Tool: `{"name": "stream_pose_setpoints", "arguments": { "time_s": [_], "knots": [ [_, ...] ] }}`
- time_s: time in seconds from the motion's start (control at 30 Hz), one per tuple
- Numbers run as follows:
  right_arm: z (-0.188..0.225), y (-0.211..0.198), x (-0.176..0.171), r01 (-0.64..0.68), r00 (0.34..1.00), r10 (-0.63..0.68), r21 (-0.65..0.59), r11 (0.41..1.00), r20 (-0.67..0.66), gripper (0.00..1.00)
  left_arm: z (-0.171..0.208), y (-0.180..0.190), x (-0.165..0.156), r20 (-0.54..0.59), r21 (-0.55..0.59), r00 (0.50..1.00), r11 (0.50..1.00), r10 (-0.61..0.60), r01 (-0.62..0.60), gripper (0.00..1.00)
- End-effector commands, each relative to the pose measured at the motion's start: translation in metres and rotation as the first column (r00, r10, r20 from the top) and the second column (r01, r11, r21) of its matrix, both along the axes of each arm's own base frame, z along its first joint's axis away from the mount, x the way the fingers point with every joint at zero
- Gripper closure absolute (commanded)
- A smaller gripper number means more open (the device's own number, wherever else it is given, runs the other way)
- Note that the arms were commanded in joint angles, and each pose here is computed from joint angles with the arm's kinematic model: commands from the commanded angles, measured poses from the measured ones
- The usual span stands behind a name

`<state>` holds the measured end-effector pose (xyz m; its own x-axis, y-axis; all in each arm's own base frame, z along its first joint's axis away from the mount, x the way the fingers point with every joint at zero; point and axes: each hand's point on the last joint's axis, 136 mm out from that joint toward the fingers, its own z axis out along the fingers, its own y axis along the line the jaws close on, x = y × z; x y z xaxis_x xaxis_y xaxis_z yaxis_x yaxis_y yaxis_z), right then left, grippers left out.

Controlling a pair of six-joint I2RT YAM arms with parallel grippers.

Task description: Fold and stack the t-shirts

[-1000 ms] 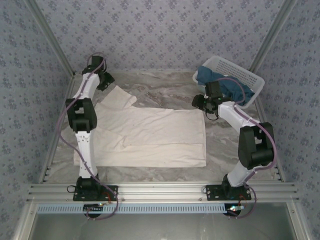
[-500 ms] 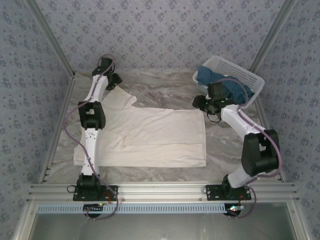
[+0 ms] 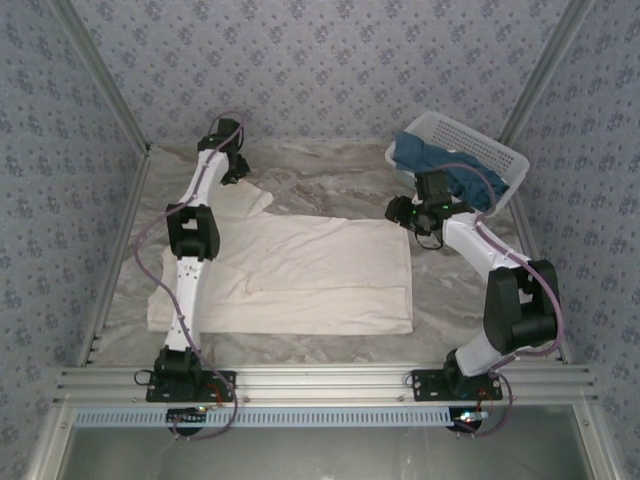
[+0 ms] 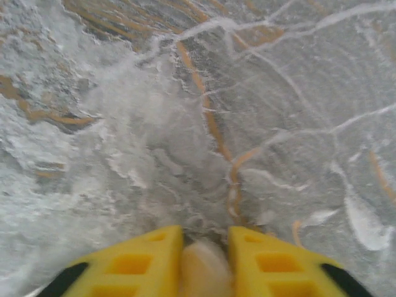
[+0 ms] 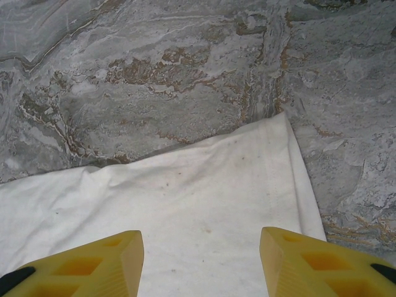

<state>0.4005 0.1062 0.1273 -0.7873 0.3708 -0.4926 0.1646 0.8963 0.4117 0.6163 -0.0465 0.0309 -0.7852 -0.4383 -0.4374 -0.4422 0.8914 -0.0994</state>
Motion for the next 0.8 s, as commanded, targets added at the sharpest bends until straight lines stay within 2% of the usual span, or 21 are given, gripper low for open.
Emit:
{"name": "stream_pose_setpoints", "arguments": {
  "time_s": [0.0,0.1,0.27,0.43,0.63,0.77],
  "knots": [
    [0.001,-0.007,-0.002,0.03,0.999,-0.03,-0.001,1.0,-0.013,0.46,-0.039,-0.005,-0.044,-0.212,-0.003,0.977,1.0,-0.017,0.017,0.86],
    [-0.003,-0.013,0.004,0.049,0.999,-0.05,-0.018,0.999,-0.015,0.46,-0.027,-0.003,-0.04,-0.188,0.005,0.982,1.0,-0.012,0.013,1.0],
    [-0.025,-0.032,0.021,0.113,0.99,-0.122,-0.112,0.987,-0.076,0.48,0.018,-0.001,-0.034,-0.11,0.019,0.994,1.0,-0.006,0.008,1.0],
    [-0.034,-0.036,0.056,0.159,0.985,-0.168,-0.146,0.976,-0.049,0.5,0.06,-0.012,-0.034,-0.051,-0.031,0.998,0.999,-0.038,0.037,1.0],
    [-0.063,-0.037,0.078,0.177,0.976,-0.198,-0.188,0.966,-0.096,0.52,0.084,-0.02,-0.041,-0.034,-0.083,0.997,0.995,-0.064,0.061,1.0],
    [-0.079,-0.034,0.081,0.166,0.97,-0.197,-0.205,0.965,-0.141,0.54,0.088,-0.021,-0.046,-0.044,-0.092,0.997,0.994,-0.069,0.065,1.0]
  ]
}}
